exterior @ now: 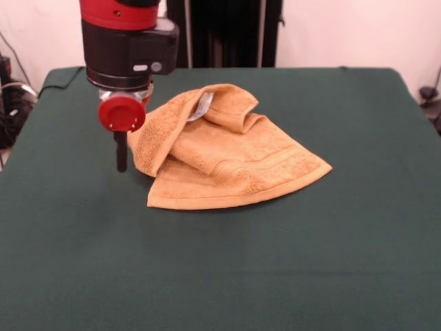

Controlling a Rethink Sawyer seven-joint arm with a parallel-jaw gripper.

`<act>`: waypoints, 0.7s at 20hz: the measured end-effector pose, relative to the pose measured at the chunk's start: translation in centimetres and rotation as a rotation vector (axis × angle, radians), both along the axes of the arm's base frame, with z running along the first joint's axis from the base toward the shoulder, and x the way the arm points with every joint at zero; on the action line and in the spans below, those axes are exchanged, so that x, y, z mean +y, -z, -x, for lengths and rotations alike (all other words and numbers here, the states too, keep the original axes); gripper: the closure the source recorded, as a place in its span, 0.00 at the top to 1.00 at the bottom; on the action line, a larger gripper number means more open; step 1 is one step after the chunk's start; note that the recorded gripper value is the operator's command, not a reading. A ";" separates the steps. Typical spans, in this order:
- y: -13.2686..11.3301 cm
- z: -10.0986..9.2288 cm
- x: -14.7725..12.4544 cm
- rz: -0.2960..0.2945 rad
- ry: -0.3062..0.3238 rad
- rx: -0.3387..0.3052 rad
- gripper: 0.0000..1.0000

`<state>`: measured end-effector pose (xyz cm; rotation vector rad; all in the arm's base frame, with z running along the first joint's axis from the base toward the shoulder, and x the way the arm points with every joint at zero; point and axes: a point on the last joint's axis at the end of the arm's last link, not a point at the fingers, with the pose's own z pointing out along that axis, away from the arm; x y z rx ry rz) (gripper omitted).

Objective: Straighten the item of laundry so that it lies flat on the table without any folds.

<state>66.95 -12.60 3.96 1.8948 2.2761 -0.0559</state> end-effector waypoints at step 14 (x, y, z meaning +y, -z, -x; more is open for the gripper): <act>-0.2 1.2 -1.9 0.040 -0.266 -0.004 1.00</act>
